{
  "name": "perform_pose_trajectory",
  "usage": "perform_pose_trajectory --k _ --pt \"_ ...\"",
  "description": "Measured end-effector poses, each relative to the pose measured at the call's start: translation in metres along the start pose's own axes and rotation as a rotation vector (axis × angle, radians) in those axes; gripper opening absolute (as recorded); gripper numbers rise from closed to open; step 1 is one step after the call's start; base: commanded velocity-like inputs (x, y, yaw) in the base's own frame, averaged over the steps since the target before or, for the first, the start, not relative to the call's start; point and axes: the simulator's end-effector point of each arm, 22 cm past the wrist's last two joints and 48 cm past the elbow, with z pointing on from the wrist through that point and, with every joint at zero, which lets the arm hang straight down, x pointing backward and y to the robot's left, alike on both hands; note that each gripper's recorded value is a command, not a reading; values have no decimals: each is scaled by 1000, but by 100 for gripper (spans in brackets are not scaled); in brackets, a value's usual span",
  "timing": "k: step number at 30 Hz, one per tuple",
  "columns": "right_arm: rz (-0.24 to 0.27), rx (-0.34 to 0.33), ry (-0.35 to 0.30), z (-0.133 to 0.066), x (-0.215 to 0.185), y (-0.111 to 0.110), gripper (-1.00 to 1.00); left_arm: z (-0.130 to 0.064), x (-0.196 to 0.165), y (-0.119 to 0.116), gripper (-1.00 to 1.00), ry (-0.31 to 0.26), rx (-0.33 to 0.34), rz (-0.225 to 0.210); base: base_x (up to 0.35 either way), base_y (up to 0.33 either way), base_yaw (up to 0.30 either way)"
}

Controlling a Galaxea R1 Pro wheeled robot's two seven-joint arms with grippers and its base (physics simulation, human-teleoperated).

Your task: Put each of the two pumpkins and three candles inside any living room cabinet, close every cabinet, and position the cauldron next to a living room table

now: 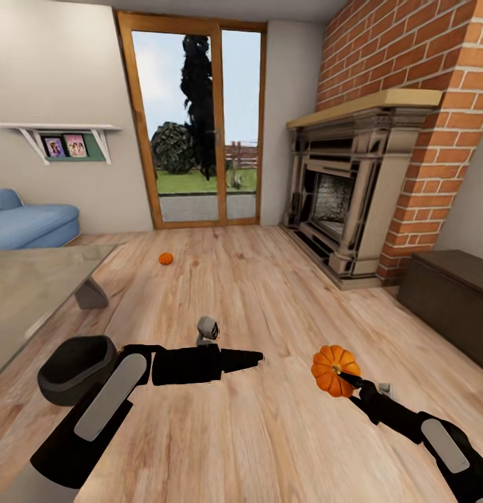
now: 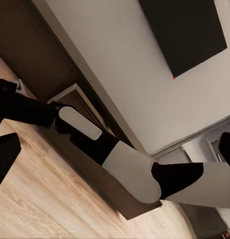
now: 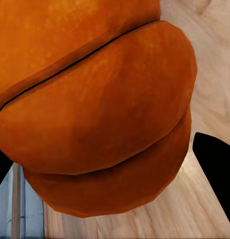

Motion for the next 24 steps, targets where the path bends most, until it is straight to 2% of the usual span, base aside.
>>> perform_pose_trajectory --k 24 --pt "11 14 8 3 4 -11 -100 1 1 11 100 1 -1 -24 326 0 222"
